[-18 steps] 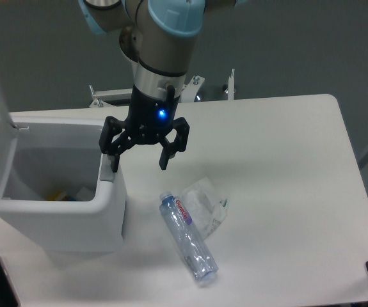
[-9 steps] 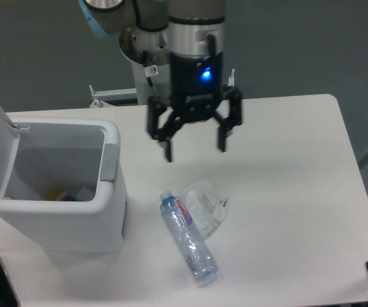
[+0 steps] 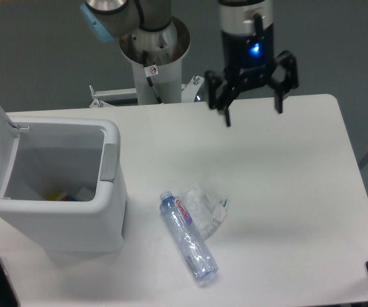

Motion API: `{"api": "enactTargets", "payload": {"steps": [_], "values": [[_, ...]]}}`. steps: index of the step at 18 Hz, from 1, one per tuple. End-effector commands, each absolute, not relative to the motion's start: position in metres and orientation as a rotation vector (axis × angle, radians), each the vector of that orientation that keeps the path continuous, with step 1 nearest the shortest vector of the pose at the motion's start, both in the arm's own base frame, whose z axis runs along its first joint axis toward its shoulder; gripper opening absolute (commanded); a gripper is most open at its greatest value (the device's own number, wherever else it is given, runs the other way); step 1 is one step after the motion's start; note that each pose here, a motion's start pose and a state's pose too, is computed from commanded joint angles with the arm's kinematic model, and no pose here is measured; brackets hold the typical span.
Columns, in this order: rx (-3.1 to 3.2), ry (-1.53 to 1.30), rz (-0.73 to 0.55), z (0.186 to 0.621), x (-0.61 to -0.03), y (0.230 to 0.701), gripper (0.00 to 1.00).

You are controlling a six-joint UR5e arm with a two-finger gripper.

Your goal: Open the trash can

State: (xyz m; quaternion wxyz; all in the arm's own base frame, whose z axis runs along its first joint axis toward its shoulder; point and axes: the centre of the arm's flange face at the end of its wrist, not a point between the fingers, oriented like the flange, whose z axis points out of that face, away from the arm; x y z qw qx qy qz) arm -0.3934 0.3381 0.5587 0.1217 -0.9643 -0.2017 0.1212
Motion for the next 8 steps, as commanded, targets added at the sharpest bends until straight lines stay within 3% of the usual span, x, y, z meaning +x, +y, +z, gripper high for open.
{"api": "enactTargets", "payload": {"steps": [5,8], "values": [[-2.934,-0.237,0.421,0.548,-0.402,0.273,1.00],[-2.938,-0.219,0.433,0.548,-0.404,0.268,1.00]]}}
